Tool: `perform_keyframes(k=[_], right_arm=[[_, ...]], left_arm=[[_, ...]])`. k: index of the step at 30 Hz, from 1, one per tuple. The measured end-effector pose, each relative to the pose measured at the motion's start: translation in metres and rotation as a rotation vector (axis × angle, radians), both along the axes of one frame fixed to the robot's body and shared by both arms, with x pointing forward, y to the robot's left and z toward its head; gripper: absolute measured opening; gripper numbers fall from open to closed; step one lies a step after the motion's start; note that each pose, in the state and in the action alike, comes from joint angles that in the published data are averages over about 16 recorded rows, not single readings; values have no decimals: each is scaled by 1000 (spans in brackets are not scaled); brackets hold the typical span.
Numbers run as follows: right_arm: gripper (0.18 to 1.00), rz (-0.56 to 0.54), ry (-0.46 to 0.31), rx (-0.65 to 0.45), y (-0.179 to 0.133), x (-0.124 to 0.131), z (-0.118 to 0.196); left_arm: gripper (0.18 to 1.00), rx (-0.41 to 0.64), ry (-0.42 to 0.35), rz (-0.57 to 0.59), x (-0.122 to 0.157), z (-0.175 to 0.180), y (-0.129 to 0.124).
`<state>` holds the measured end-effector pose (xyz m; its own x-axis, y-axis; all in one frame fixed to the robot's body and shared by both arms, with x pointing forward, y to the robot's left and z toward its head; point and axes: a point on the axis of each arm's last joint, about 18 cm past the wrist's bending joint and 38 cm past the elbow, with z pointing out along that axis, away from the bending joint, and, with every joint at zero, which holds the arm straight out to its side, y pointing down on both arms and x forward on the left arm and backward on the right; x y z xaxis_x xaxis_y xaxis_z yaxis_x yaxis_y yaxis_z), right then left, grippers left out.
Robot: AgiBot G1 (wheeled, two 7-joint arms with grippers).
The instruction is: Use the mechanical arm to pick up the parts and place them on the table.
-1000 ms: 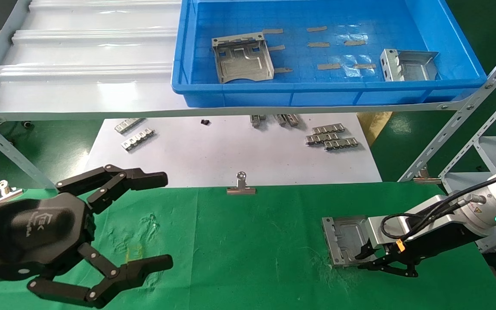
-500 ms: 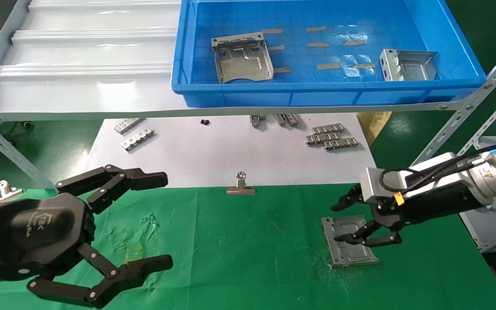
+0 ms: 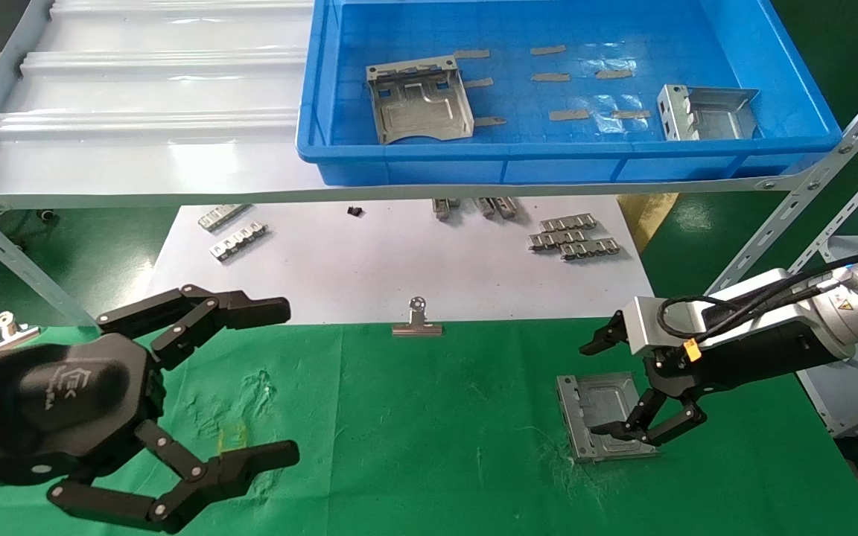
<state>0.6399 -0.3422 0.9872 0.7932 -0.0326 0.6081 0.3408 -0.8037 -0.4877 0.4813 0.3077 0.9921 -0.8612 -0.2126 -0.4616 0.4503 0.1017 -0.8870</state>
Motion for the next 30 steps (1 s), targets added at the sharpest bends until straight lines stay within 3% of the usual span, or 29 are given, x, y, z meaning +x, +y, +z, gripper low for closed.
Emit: perform_keyframes(k=[13, 30], right_arm=[[977, 74, 15, 187, 25, -5, -19], [1000, 171, 28, 468, 43, -39, -23]], left_arm=[[1001, 0, 0, 0, 0, 0, 0], [1001, 0, 0, 0, 0, 0, 0]])
